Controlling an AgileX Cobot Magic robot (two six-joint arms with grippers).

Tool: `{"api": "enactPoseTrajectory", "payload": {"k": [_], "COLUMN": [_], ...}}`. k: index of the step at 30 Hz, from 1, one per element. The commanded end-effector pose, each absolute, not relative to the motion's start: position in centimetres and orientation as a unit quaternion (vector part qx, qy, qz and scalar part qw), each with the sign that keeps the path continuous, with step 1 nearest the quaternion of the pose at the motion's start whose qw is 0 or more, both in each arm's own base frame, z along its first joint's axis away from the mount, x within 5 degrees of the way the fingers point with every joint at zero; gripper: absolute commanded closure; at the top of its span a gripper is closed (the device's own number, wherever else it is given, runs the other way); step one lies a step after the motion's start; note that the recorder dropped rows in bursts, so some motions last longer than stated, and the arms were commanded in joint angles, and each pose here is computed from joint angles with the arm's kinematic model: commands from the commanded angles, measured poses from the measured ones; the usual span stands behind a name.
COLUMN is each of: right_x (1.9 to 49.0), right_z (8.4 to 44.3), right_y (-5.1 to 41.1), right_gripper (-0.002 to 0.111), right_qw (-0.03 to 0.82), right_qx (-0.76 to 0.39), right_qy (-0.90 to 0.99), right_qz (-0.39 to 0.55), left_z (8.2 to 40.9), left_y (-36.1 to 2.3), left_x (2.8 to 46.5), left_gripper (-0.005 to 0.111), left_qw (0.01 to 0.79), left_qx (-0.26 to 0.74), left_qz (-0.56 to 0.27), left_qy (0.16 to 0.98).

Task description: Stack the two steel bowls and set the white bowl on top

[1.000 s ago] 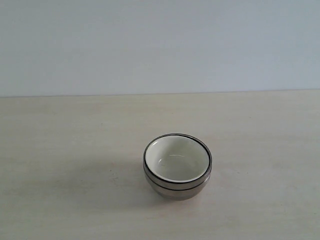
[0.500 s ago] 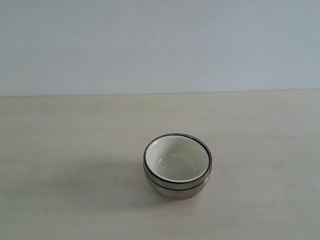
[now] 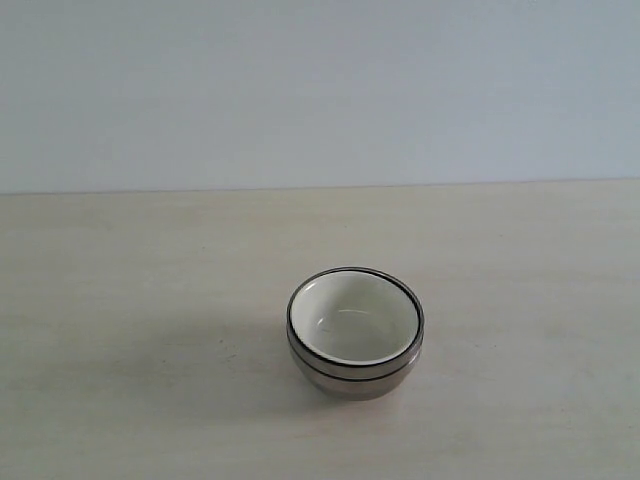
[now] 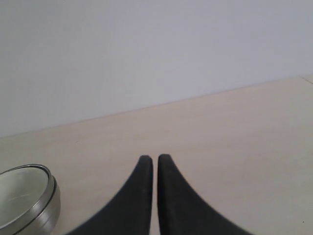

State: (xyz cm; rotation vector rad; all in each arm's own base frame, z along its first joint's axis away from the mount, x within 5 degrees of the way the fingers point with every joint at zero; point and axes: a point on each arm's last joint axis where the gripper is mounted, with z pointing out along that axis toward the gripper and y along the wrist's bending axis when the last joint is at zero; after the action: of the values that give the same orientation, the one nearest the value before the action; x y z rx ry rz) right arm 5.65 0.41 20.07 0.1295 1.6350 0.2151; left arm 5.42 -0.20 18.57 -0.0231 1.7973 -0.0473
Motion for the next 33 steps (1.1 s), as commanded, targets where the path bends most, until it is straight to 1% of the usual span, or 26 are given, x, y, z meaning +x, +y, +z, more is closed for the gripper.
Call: {"api": "enactPoseTrajectory", "payload": {"k": [1,6,16,17,20,25,28,33], "right_x": [5.6,5.6,5.5,5.5,5.5,5.5,5.3,5.3], "right_z": [20.0,20.0,19.0,19.0,19.1,19.0,18.1,18.1], "right_y": [0.3,0.3,0.4,0.3,0.0,0.0,-0.1,-0.1], "right_gripper": [0.108,0.108,0.108,0.108,0.108,0.108,0.108,0.108], "right_qw": [0.68,0.679,0.63,0.635,0.646,0.641,0.607,0.606], "right_qx": [0.066,0.066,0.108,0.103,0.06,0.056,0.026,0.013], "right_qy": [0.725,0.725,0.758,0.756,0.758,0.763,0.794,0.795], "right_qz": [0.092,0.093,0.127,0.121,0.064,0.057,0.023,0.013], "left_z": [18.5,18.5,18.5,18.5,18.5,18.5,18.5,18.5], "left_y": [-0.2,-0.2,-0.2,-0.2,-0.2,-0.2,-0.2,-0.2], "left_x": [5.4,5.4,5.4,5.4,5.4,5.4,5.4,5.4], "left_gripper": [0.103,0.103,0.103,0.103,0.103,0.103,0.103,0.103], "left_qw": [0.625,0.625,0.625,0.625,0.625,0.625,0.625,0.625], "left_qx": [-0.01,-0.01,-0.01,-0.01,-0.01,-0.01,-0.01,-0.01], "left_qz": [-0.023,-0.023,-0.023,-0.023,-0.023,-0.023,-0.023,-0.023], "left_qy": [0.78,0.78,0.78,0.78,0.78,0.78,0.78,0.78]}}
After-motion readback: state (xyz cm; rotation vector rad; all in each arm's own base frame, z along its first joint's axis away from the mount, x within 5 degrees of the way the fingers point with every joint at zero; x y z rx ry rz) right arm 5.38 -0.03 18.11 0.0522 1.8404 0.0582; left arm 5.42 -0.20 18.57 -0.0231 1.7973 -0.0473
